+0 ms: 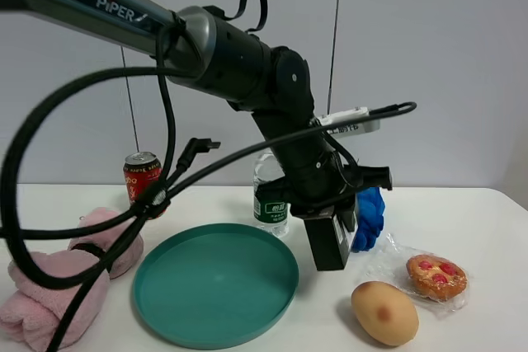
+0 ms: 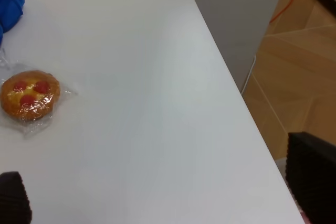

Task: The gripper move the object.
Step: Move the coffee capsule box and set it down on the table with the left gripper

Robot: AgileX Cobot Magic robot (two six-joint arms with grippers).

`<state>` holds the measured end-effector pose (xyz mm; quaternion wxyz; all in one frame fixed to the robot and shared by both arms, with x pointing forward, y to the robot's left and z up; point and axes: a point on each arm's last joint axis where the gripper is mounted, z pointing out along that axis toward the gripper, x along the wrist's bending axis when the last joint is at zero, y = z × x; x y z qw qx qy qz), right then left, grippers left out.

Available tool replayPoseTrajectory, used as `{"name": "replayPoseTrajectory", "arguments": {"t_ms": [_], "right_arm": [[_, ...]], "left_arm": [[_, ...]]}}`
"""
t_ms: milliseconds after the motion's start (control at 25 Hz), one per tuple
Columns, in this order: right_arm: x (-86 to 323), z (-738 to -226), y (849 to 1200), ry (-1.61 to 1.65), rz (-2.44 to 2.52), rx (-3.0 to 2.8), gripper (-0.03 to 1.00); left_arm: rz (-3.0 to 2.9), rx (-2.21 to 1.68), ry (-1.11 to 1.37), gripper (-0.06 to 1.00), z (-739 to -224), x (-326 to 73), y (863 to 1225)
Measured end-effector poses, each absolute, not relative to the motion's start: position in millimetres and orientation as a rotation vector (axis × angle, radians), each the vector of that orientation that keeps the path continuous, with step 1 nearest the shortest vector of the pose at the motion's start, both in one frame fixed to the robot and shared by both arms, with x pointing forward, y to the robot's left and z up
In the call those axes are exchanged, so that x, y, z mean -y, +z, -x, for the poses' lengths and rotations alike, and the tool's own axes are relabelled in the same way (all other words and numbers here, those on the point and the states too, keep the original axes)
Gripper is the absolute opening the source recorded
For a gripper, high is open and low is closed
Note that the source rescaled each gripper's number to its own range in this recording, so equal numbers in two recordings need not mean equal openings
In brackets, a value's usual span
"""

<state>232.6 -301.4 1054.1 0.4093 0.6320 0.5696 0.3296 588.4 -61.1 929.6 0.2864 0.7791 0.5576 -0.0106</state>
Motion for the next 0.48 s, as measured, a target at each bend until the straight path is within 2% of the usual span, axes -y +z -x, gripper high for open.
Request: {"name": "replayPoseTrajectory", "arguments": {"t_ms": [200, 480], "right_arm": [[301.4, -232.6, 1054.1, 0.830, -1.592, -1.435, 1.00], [301.4, -232.6, 1054.1, 0.830, -1.592, -1.435, 1.00]], "left_arm": [[-2.126, -1.502, -0.048, 0.02, -580.4, 70.7, 905.3], [-2.059, -1.563, -0.040, 0.02, -583.9, 71.5, 899.6]]}}
